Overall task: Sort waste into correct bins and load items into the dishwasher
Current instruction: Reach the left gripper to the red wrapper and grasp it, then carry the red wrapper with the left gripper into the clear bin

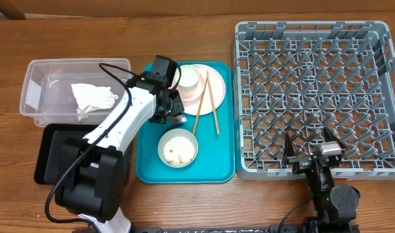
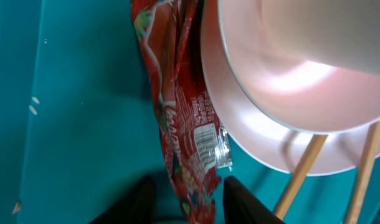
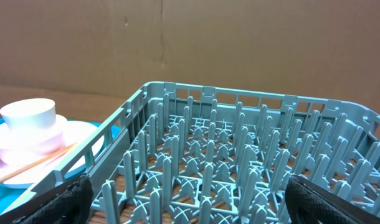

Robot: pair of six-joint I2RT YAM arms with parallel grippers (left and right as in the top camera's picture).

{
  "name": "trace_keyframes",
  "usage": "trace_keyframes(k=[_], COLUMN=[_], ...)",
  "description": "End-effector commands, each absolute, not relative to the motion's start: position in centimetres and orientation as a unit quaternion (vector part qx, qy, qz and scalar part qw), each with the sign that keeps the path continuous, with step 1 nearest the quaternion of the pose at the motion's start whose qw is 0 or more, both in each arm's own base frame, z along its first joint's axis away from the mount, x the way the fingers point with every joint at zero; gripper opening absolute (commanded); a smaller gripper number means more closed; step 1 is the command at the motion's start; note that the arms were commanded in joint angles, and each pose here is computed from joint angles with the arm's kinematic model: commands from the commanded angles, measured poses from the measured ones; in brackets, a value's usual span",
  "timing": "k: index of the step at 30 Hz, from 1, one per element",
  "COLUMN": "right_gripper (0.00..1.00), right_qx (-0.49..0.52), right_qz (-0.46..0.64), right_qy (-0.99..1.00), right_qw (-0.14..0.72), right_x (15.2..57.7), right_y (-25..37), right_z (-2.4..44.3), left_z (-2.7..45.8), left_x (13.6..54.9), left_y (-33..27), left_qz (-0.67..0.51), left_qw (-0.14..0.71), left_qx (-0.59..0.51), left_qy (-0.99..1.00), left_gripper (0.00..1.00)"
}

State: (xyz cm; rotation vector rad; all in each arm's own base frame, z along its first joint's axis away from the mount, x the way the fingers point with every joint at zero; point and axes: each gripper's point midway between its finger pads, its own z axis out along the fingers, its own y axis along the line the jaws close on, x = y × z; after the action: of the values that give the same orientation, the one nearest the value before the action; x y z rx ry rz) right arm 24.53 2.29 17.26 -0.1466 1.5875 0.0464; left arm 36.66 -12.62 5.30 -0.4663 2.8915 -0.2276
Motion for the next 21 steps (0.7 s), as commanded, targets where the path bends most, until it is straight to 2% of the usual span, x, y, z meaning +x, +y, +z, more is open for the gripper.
trace_keyframes(k=[1,3,10,12,13,17,21], right_gripper=[1.00,1.00,1.00,1.00,1.00,1.00,1.00], right_qx=[-0.067,-0.067,-0.067,-0.067,-0.067,-0.067,-0.067], right_qz=[0.024,0.024,0.024,0.024,0.024,0.024,0.024], right_qy=[0.710,0.710,0.710,0.710,0.710,0.710,0.710], right_qw=[0.700,0.700,0.700,0.700,0.700,0.700,0.700], right_x=[24.5,24.5,24.5,24.5,24.5,24.5,24.5], right_y=[2.4,2.4,2.4,2.4,2.4,2.4,2.4], right_z=[17.1,17.1,17.1,17.1,17.1,17.1,17.1], left_z=[4.8,4.4,3.7,3.7,3.8,4.5,7.7], left_x=[36.3,36.2,36.0,36.0,36.1,36.8,38.6], left_y=[-12.4,-12.3,-12.2,-12.2,-12.2,-12.3,-11.8], left_qz=[-0.079,-0.079,-0.078,-0.079,-0.080,-0.084,-0.089], left_qw=[0.104,0.105,0.106,0.106,0.107,0.117,0.141], left_qx=[-0.172,-0.172,-0.172,-0.172,-0.172,-0.168,-0.159], left_qy=[0.976,0.976,0.976,0.976,0.976,0.975,0.973], left_gripper=[0.37,0.35,0.20,0.13,0.05,0.04,0.04])
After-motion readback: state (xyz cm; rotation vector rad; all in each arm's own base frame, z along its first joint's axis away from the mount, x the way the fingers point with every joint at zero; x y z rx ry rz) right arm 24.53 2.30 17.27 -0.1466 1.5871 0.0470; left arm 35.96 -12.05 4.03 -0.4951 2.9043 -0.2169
